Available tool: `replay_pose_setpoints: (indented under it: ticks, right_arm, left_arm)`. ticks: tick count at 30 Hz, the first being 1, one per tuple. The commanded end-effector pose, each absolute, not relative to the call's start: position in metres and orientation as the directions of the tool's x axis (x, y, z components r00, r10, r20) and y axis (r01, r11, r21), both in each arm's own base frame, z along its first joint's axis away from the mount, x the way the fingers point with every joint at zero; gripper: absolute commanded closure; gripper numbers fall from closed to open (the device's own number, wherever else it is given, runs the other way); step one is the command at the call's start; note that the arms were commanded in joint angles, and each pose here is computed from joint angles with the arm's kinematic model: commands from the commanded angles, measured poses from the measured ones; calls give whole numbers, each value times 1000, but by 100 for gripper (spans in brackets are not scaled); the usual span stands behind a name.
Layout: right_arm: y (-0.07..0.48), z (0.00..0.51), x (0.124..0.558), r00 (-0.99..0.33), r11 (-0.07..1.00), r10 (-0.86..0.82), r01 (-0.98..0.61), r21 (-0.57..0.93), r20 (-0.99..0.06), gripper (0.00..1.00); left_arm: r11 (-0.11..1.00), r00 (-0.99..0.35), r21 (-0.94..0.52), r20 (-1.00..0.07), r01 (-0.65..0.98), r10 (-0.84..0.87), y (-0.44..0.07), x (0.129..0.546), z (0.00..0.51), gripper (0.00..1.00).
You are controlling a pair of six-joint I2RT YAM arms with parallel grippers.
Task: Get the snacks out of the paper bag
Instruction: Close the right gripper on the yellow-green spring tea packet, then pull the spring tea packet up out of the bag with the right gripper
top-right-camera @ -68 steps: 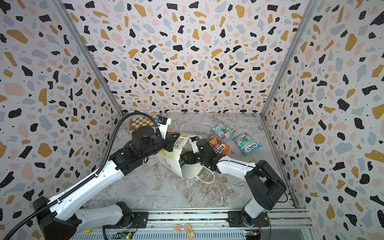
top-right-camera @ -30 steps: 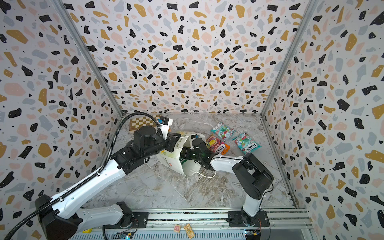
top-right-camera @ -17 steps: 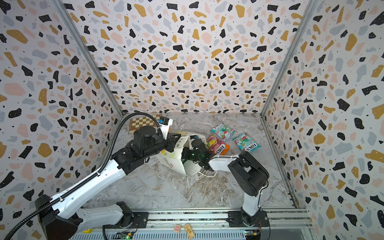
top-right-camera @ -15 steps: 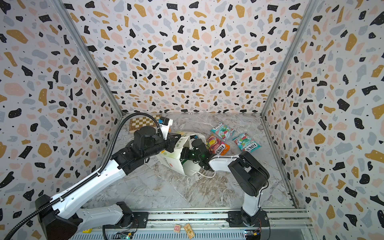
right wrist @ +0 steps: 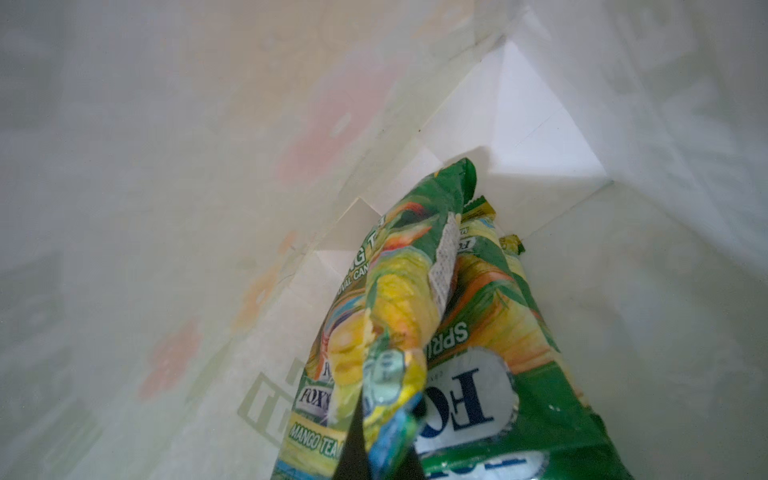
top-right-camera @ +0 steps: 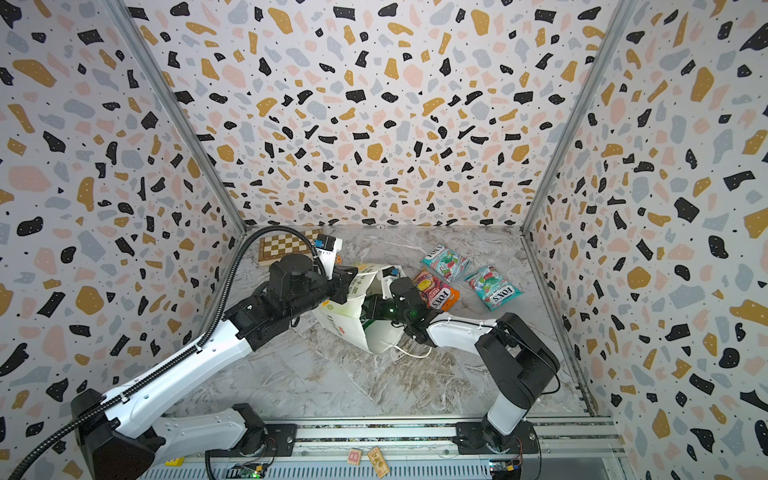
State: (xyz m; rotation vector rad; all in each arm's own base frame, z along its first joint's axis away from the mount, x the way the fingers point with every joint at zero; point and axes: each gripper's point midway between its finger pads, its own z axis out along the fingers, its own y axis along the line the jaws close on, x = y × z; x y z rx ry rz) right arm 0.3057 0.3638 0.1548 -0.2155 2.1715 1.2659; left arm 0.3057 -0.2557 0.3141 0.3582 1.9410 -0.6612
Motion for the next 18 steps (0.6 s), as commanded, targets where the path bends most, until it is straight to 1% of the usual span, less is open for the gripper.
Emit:
replay_pose_setpoints:
  ticks: [1, 11, 18]
  right_arm:
    - [358, 178, 299, -766, 512, 147, -483, 711, -626, 100]
    - [338, 198, 285, -699, 551, 88, -559, 619, -710, 100]
    - [322, 205, 273, -664, 576, 44, -593, 562, -746, 100]
  left_arm:
    - [823, -410, -291, -909, 488, -78, -248, 308, 325, 100]
    - [831, -403, -286, -912, 477, -82, -245, 309, 326, 100]
    - [829, -402, -286, -912, 480, -82, -246, 309, 325, 100]
